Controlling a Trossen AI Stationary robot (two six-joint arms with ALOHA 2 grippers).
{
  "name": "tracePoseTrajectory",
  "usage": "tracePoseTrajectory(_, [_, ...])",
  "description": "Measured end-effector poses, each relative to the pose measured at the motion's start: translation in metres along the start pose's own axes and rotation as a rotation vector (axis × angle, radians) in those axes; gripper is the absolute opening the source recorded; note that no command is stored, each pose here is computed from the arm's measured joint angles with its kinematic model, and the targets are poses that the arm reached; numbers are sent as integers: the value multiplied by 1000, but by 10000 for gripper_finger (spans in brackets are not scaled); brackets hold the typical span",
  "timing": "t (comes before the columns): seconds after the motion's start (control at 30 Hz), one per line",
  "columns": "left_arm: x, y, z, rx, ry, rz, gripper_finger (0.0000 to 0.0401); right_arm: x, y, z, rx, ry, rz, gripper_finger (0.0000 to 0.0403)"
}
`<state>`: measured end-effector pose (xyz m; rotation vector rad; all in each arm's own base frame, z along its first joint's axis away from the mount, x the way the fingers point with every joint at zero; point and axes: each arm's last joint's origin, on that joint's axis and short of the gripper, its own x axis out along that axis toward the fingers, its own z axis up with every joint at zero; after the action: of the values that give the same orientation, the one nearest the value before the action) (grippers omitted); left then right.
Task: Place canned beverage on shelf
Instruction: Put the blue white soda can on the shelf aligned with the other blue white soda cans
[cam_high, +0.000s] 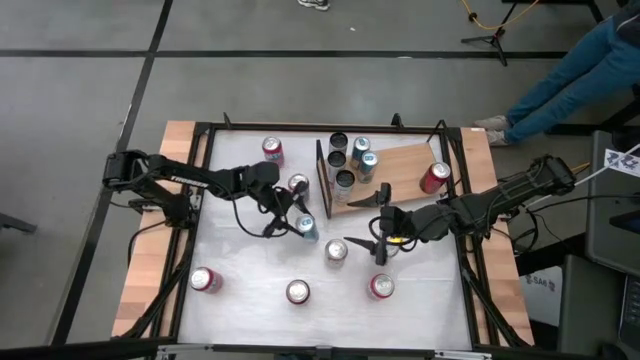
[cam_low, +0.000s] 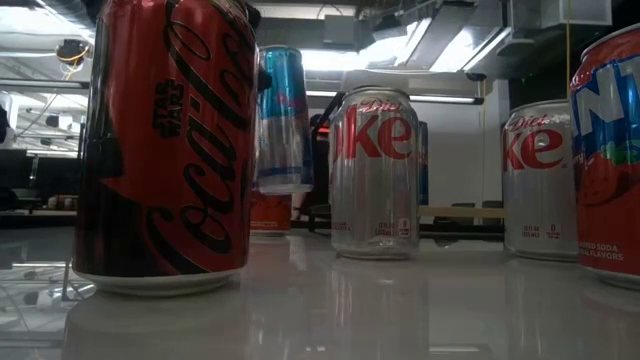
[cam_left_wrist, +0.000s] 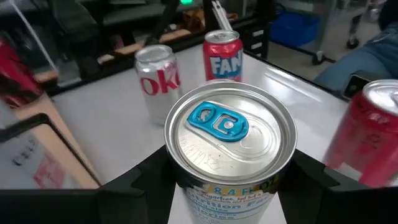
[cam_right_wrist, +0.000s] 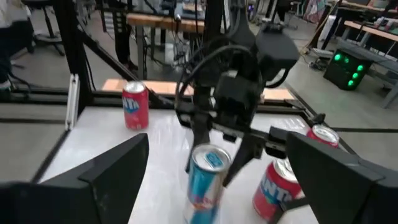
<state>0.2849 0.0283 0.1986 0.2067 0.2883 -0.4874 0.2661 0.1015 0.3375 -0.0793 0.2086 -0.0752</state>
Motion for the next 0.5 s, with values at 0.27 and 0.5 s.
tracePoseTrajectory(0.27, [-1,-7,-21,-5,66,30,206,20,-5,-4,18,-17,38,367])
tracePoseTrajectory(0.5, [7,-7,-36,-49,113,8,208,51,-23,-14,43,-27,129,367])
